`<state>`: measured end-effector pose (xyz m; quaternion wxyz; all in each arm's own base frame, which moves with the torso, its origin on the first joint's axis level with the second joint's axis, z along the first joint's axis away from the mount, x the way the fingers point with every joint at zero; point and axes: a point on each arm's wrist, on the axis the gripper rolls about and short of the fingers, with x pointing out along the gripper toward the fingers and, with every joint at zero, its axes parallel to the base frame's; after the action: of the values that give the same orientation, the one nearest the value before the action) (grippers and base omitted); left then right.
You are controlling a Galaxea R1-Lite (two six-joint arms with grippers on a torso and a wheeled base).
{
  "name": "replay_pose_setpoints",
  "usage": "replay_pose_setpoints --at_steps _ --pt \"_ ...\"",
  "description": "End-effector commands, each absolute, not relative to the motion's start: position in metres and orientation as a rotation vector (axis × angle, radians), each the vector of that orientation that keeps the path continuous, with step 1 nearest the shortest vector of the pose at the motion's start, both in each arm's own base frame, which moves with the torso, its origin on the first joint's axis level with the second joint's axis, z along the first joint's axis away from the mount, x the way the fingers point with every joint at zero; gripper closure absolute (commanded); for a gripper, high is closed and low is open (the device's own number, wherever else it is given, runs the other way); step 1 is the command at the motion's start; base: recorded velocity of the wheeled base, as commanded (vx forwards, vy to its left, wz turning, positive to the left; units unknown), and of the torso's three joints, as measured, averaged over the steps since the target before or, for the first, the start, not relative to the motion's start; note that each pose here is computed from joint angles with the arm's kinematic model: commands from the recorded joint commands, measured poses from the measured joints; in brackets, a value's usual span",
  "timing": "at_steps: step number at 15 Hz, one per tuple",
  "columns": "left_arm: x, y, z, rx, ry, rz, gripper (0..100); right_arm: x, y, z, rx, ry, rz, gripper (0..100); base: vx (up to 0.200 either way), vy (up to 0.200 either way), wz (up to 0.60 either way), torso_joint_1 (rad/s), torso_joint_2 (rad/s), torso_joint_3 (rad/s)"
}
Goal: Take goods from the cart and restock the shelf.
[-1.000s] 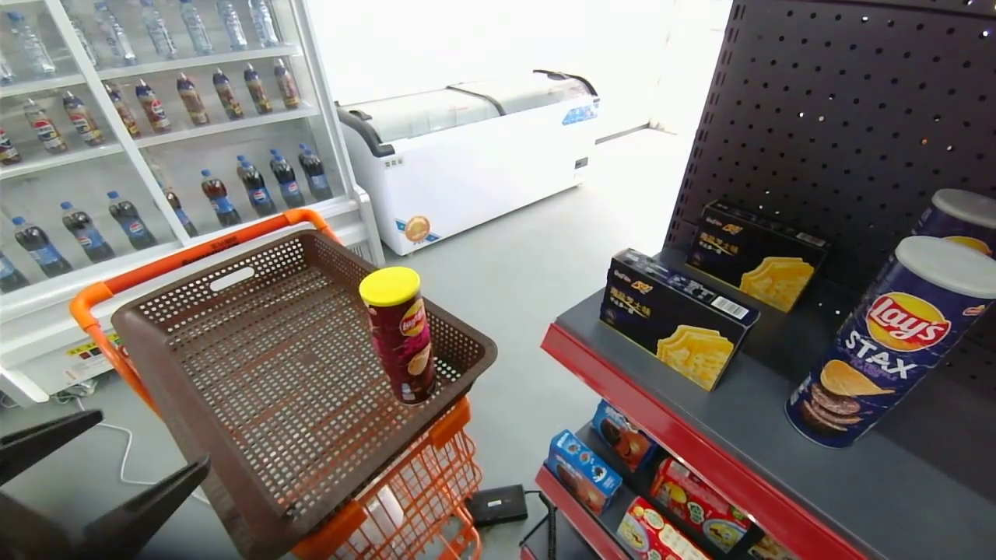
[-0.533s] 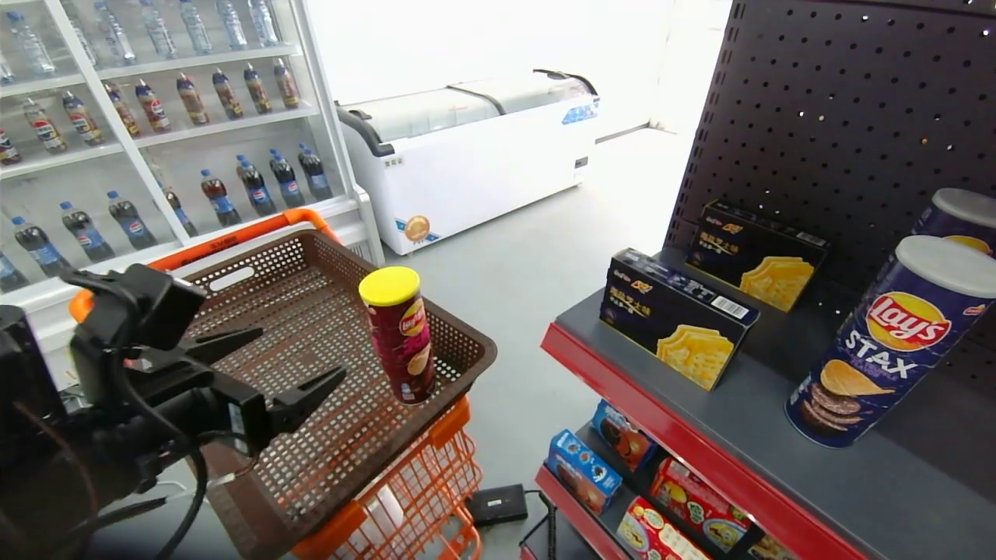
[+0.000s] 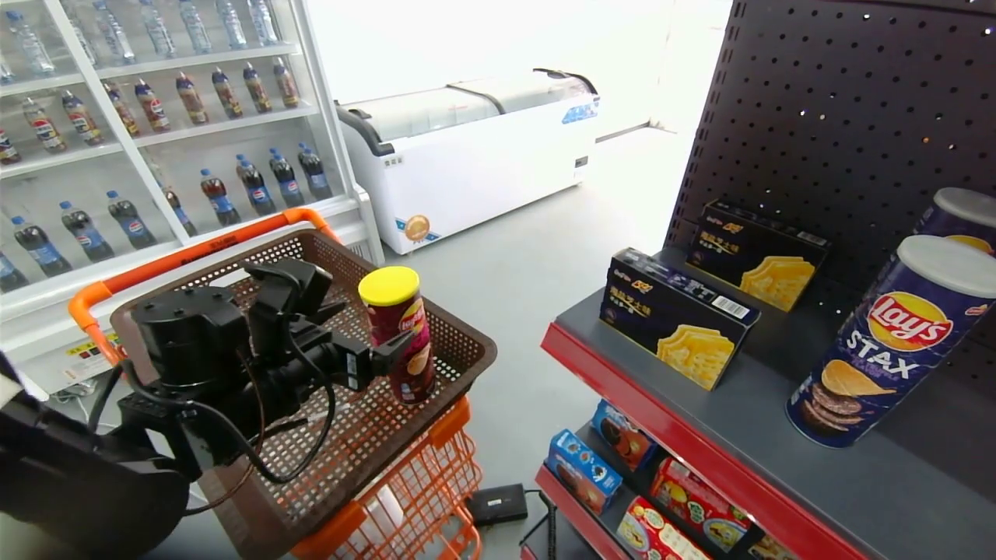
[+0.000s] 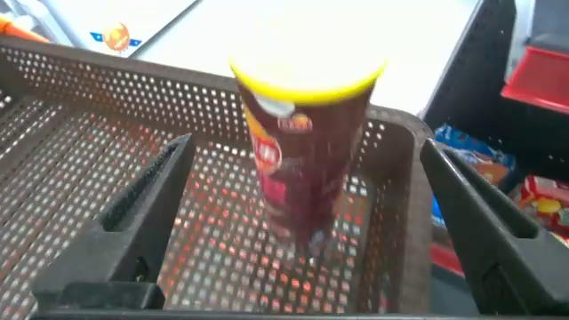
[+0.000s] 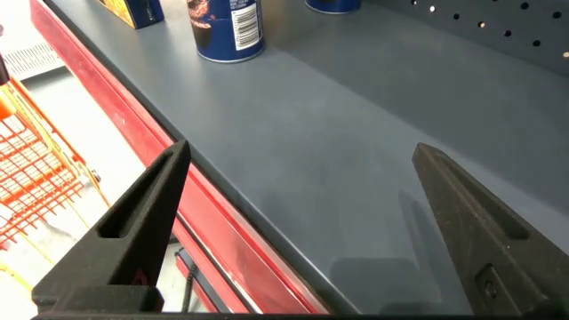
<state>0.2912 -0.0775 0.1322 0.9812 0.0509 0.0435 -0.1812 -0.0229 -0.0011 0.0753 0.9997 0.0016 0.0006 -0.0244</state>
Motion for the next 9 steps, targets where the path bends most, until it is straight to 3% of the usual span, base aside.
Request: replay_pose_setpoints --at_steps 1,9 --pt "0.318 -0.084 0.112 0.104 0.104 -0.366 0 -0.023 -0.001 0.075 0.003 0.001 -0.049 0 0.0 0.0 0.0 0.0 0.0 0.0" --pt "0.335 -0.089 0.085 0.102 0.095 -0.367 0 -0.023 -0.001 0.075 0.003 0.001 -0.049 0 0.0 0.0 0.0 0.0 0.0 0.0"
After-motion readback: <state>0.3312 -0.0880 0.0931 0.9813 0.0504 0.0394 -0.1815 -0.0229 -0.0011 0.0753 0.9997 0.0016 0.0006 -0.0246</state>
